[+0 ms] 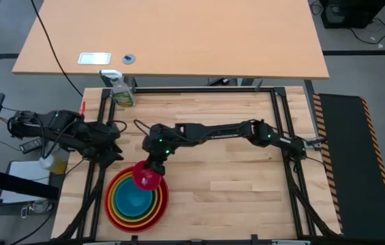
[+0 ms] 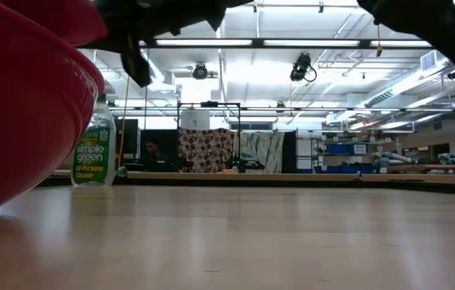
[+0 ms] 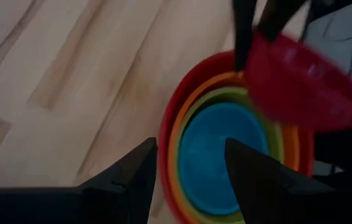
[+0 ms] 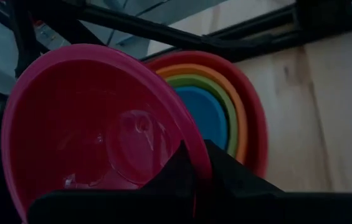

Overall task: Nest bowls inside each other
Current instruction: Stack the pink bowl on top of the blue bowl, then return to Home Position

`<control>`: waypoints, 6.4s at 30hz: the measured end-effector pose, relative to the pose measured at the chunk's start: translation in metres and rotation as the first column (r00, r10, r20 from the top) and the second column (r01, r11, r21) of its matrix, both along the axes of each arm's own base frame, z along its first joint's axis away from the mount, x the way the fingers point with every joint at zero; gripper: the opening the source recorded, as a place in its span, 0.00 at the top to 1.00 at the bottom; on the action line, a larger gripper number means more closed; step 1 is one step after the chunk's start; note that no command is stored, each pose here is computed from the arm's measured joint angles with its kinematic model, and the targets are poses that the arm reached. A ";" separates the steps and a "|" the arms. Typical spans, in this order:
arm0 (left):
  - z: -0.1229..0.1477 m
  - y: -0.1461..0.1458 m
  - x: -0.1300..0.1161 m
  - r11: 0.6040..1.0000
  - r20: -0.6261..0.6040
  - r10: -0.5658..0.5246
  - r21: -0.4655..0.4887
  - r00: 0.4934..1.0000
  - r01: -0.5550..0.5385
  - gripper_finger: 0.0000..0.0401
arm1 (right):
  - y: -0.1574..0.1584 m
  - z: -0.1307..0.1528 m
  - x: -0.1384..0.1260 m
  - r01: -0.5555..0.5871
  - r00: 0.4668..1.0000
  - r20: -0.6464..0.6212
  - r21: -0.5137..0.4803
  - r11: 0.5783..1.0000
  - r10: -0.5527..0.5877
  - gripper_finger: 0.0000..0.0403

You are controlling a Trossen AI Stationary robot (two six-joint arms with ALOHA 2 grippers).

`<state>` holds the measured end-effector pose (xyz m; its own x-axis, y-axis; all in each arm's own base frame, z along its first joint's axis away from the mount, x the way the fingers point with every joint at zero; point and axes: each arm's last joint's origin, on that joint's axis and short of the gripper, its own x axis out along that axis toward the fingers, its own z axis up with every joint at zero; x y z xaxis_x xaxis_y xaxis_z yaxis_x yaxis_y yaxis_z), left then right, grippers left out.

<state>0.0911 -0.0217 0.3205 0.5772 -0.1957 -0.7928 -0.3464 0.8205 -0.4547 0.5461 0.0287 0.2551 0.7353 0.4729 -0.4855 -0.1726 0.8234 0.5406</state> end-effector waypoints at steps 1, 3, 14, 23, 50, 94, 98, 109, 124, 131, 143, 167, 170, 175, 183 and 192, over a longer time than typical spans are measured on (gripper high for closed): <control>0.002 0.000 0.000 1.000 0.018 0.001 -0.003 1.000 0.000 0.52 | 0.003 -0.001 0.003 -0.003 1.000 0.009 -0.003 1.000 0.003 0.94; 0.011 0.000 0.002 1.000 0.070 0.002 0.003 0.998 -0.003 0.52 | 0.008 -0.004 0.008 -0.005 1.000 0.018 -0.007 1.000 0.005 0.94; 0.073 0.008 0.003 0.961 0.388 0.066 0.223 0.919 -0.163 0.52 | 0.040 -0.033 0.017 -0.003 0.997 0.073 -0.170 0.985 0.015 0.94; 0.060 -0.002 0.018 0.986 0.222 0.132 0.067 0.966 -0.151 0.52 | 0.049 -0.033 0.017 0.002 0.993 0.117 -0.255 0.967 0.028 0.94; 0.004 -0.131 0.058 0.943 -0.178 0.298 -0.099 0.938 -0.318 0.52 | 0.031 -0.045 0.011 0.080 0.994 -0.048 -0.273 0.959 -0.096 0.94; -0.024 -0.131 0.079 0.880 -0.364 0.452 0.032 0.814 -0.474 0.91 | 0.047 -0.028 0.013 0.024 0.999 0.031 -0.157 0.987 -0.019 0.84; -0.025 -0.134 0.077 0.897 -0.372 0.420 0.032 0.828 -0.441 0.92 | 0.051 -0.024 0.014 -0.052 0.995 0.077 -0.132 0.990 0.062 0.66; -0.039 -0.165 0.069 0.925 -0.381 0.369 0.055 0.848 -0.377 0.97 | 0.024 -0.016 0.007 -0.156 0.987 0.024 -0.078 0.985 0.158 0.40; -0.065 -0.163 0.082 0.921 -0.411 0.380 0.253 0.829 -0.296 0.97 | -0.012 0.032 -0.028 -0.143 0.990 -0.054 -0.270 0.952 0.133 0.42; -0.104 -0.150 0.079 0.931 -0.446 0.364 0.209 0.818 -0.301 0.97 | -0.015 0.042 -0.039 -0.165 0.986 -0.088 -0.296 0.941 0.145 0.43; -0.111 -0.136 0.083 0.930 -0.438 0.369 0.173 0.820 -0.326 0.79 | -0.015 0.054 -0.045 -0.145 0.989 -0.067 -0.330 0.933 0.130 0.43; -0.030 -0.060 0.036 0.845 0.014 0.494 0.230 0.870 -0.483 0.58 | -0.064 0.101 -0.080 -0.029 0.999 0.011 -0.414 0.910 0.037 0.52; -0.020 -0.041 0.022 0.798 0.131 0.532 0.252 0.836 -0.547 0.62 | -0.069 0.095 -0.088 -0.010 1.000 0.008 -0.414 0.910 0.015 0.53; -0.006 -0.013 -0.003 0.727 0.293 0.582 0.229 0.758 -0.647 0.66 | -0.069 0.076 -0.111 0.066 0.998 0.040 -0.390 0.918 -0.054 0.54; 0.009 0.010 -0.028 0.599 0.570 0.612 0.121 0.549 -0.792 0.71 | -0.069 0.054 -0.179 0.288 0.952 0.196 -0.306 0.908 -0.236 0.56; 0.010 0.004 -0.014 0.498 0.679 0.517 0.258 0.522 -0.828 0.71 | -0.068 0.019 -0.268 0.421 0.851 0.383 -0.090 0.903 -0.359 0.57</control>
